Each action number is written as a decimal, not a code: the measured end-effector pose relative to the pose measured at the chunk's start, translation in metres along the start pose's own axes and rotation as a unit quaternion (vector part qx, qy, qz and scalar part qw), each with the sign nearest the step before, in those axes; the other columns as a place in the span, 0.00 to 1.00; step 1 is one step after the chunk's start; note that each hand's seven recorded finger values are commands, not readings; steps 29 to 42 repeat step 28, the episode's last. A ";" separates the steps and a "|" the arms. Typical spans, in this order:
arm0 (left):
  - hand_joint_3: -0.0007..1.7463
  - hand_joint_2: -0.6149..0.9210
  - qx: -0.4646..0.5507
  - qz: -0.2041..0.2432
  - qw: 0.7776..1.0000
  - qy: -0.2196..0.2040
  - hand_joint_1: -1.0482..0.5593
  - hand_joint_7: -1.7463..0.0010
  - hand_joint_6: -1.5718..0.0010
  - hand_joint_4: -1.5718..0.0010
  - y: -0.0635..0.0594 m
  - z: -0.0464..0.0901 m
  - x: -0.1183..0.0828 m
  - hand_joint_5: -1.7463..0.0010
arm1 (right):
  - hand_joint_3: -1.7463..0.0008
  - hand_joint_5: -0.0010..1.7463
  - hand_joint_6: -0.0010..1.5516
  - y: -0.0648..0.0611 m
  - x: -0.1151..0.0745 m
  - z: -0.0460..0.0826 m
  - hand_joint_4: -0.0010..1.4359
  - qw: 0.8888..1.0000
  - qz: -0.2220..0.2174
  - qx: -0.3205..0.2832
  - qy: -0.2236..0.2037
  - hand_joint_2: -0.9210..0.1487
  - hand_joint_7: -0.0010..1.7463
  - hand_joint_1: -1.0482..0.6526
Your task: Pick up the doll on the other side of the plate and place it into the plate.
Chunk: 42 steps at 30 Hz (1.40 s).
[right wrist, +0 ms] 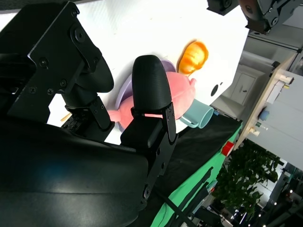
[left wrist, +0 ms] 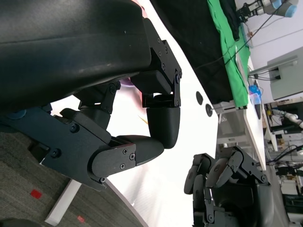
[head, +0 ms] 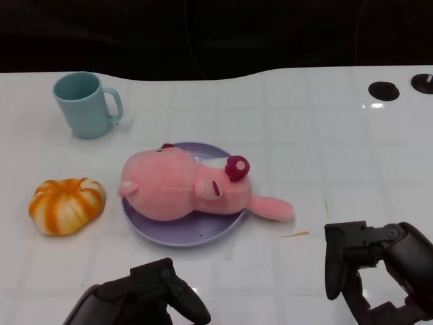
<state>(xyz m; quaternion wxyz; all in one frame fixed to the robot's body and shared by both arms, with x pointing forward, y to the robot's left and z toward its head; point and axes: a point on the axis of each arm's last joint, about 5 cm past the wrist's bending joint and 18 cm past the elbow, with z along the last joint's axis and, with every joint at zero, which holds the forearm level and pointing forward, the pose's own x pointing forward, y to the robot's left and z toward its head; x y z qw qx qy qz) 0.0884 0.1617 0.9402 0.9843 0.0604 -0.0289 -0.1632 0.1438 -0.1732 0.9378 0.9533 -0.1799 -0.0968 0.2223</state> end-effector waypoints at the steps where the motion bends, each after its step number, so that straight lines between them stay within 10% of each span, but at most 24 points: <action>1: 0.41 0.87 -0.001 0.000 1.000 0.002 0.48 0.28 0.55 0.54 0.000 0.000 0.000 0.04 | 0.02 1.00 0.53 0.000 0.001 -0.001 0.68 1.000 -0.001 -0.002 0.002 0.71 0.94 0.69; 42: 0.56 0.74 -0.019 0.004 0.999 0.040 0.50 0.25 0.56 0.53 0.008 0.009 0.009 0.03 | 0.04 1.00 0.53 -0.005 0.015 -0.003 0.68 0.999 0.021 -0.029 0.002 0.73 0.92 0.64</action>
